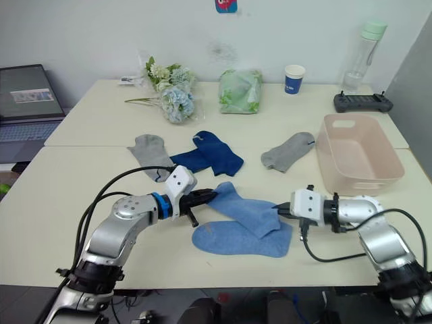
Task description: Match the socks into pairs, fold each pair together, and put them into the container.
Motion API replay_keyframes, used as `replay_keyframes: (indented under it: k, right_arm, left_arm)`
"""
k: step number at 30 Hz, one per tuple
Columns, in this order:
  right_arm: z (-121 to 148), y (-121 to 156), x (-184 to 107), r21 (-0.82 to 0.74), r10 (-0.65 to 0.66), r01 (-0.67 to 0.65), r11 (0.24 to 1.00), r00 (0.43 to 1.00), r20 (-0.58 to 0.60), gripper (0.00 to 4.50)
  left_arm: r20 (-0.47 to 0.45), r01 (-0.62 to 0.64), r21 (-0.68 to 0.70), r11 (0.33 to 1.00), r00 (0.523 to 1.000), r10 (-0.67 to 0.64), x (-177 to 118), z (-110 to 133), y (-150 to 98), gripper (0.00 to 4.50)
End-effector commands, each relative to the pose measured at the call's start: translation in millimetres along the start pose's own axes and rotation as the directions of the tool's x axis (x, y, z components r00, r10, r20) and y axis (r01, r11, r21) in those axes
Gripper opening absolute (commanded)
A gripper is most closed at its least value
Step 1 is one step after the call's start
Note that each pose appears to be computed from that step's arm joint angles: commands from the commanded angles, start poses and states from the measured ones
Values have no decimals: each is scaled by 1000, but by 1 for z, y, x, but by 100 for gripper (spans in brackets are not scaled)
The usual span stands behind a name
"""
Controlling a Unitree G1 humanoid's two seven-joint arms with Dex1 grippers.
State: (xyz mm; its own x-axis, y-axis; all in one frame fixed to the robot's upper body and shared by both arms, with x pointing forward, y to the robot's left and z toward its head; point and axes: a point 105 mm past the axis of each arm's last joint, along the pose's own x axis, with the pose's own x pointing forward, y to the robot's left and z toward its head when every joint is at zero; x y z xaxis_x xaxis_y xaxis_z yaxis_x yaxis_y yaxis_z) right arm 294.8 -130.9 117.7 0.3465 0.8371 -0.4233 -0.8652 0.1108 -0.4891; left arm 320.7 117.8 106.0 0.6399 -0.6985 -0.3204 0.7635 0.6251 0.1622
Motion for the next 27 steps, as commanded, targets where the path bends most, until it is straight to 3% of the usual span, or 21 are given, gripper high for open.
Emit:
replay_keyframes:
  k: [1, 5, 9, 12, 18, 20, 22, 27]
  right_arm:
    - [-1, -7, 1, -56, 23, -23, 998, 1000, 6, 0]
    - [-6, -11, 5, -48, 15, -14, 999, 1000, 15, 0]
    - [-10, -19, -4, -58, -26, 26, 998, 1000, -4, 134]
    - [-13, -25, -18, -58, -76, 74, 996, 996, -36, 248]
    - [-4, -22, -46, -24, -151, 150, 988, 987, -51, 450]
    - [22, -8, -41, 12, -122, 122, 992, 992, 16, 450]
    - [44, 11, -27, 49, -80, 77, 996, 994, 73, 450]
    - [45, 43, -1, 43, -15, 13, 999, 999, 30, 450]
  left_arm:
    - [29, -95, -3, 996, 995, 95, -14, 10, 1, 3]
    - [16, -121, -36, 992, 992, 122, -14, -7, -12, 3]
    - [47, -198, -24, 980, 979, 199, -16, -10, -3, 102]
    - [77, -246, -38, 969, 966, 248, -23, -6, 10, 202]
    - [93, -209, -15, 978, 973, 210, -48, -7, 30, 393]
    - [80, -111, 124, 986, 992, 102, -59, -10, 31, 448]
    - [51, 22, 256, 966, 998, -36, -65, -15, 26, 448]
    - [-24, 178, 443, 879, 982, -187, -65, -25, 20, 448]
